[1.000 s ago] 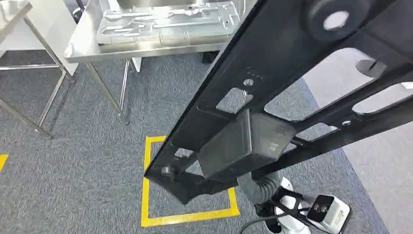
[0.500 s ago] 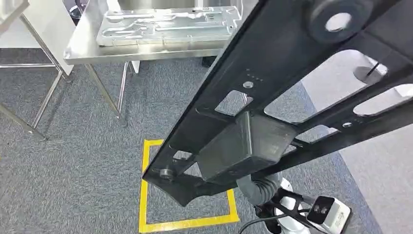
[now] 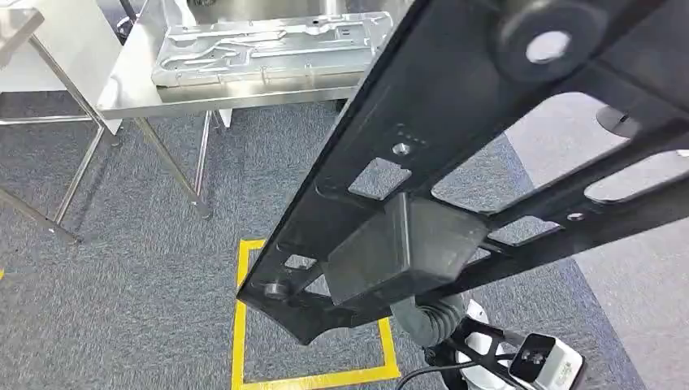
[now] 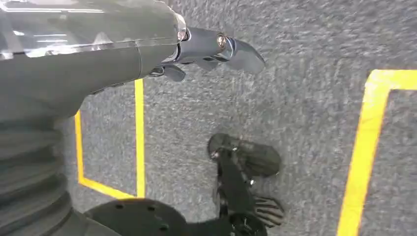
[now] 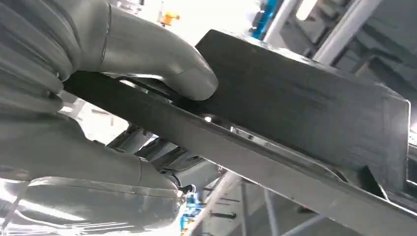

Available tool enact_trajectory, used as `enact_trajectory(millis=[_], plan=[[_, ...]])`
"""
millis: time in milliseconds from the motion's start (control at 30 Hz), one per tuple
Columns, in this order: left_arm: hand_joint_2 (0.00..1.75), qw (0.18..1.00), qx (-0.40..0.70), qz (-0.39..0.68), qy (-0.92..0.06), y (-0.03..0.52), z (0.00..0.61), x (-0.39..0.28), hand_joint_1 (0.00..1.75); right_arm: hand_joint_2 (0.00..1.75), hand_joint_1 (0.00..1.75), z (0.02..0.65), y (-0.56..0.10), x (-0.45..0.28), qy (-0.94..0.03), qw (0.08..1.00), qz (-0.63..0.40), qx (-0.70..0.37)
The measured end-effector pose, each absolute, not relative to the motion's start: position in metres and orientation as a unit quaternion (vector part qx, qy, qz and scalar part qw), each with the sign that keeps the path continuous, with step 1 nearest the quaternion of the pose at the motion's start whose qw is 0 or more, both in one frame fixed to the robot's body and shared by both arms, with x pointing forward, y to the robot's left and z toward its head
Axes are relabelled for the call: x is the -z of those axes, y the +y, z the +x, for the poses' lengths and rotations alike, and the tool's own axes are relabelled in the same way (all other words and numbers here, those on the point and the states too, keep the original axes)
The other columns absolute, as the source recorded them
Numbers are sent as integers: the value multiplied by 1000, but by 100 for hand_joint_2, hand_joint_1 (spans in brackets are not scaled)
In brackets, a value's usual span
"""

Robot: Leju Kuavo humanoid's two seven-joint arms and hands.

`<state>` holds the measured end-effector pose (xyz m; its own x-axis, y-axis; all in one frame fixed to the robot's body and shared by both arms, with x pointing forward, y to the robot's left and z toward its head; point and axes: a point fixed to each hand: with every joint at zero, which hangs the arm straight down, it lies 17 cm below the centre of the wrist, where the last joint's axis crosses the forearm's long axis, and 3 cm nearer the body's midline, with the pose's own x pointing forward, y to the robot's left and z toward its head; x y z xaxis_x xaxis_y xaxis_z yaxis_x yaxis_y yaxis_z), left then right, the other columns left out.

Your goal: Take the parts from the cabinet and place them on the table.

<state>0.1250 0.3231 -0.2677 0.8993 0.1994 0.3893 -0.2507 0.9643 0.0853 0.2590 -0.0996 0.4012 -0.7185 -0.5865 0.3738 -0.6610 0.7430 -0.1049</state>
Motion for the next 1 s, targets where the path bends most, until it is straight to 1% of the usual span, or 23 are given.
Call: enact_trajectory(millis=[400, 1000], plan=[[175, 972, -114, 79, -189, 334, 122, 268, 0, 175, 161, 262, -101, -407, -924, 155, 330, -111], [175, 971, -117, 82, -193, 329, 126, 267, 0, 175, 161, 267, -87, -424, -921, 143, 345, -112]])
